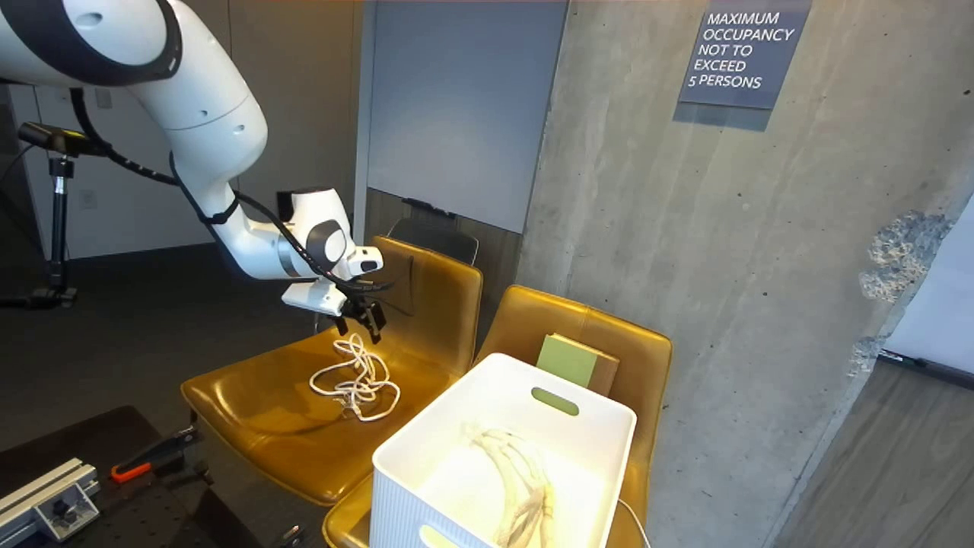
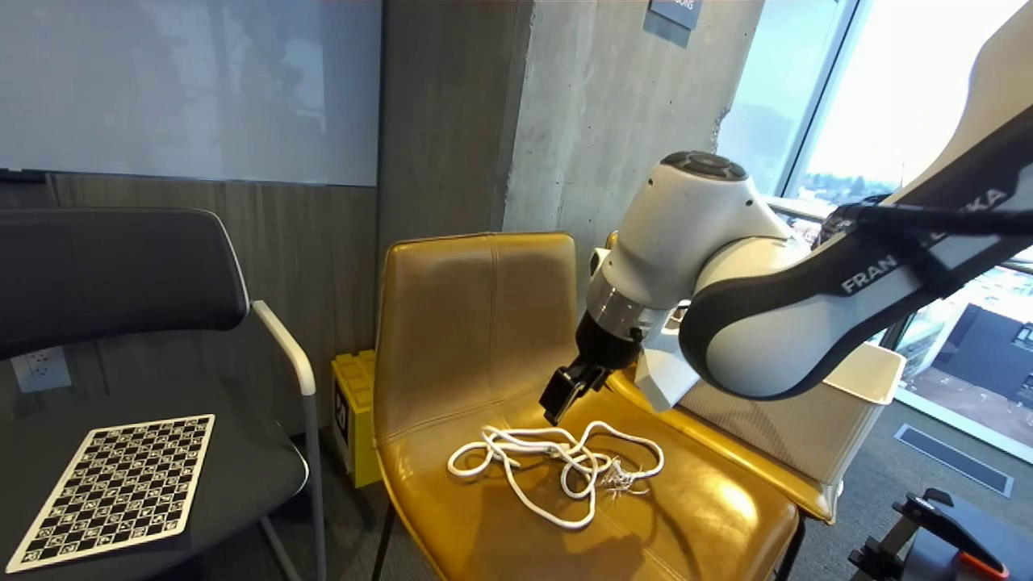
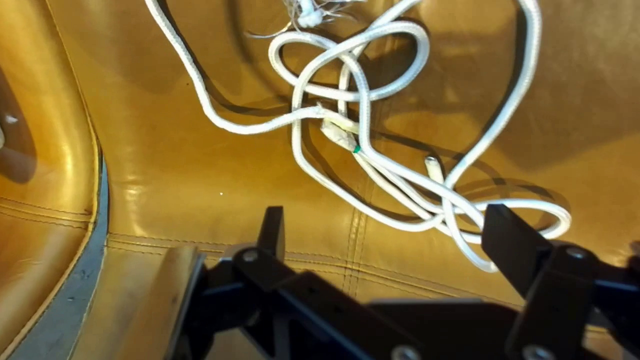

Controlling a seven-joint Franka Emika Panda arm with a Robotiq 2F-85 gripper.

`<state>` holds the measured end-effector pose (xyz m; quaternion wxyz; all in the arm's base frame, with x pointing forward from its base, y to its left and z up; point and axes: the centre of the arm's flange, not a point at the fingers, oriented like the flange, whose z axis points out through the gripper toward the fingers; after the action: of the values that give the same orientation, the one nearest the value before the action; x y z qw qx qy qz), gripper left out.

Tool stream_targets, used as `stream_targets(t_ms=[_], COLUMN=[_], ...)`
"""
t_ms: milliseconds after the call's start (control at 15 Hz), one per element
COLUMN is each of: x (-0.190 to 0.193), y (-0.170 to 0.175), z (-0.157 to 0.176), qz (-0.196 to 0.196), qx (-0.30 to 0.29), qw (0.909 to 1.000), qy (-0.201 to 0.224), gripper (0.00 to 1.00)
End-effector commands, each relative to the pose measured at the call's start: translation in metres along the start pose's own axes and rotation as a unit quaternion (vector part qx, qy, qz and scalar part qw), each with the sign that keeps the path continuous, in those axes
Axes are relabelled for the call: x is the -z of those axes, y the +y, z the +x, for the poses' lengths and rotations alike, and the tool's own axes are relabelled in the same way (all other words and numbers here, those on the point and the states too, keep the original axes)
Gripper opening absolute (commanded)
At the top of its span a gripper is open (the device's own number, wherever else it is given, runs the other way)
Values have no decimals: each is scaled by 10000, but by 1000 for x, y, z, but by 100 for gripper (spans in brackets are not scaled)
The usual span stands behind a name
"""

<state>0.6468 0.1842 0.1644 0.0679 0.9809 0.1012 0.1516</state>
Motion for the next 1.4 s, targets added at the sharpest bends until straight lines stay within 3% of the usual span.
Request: stream_targets(t_ms=[0, 467, 800, 867, 933, 1333], x=[-38, -116, -140, -140, -139, -125], y=[3, 13, -1, 0, 1, 6], z=[20, -6, -33, -32, -31, -24], qz=[-331, -744, -818, -861, -899, -1071], qx=[99, 21, -8, -13, -26, -101], qw=[9993, 9967, 9950, 9946, 9940, 9914], qy=[118, -323, -566, -586, -623, -750], gripper=[100, 100, 100, 92, 72, 29])
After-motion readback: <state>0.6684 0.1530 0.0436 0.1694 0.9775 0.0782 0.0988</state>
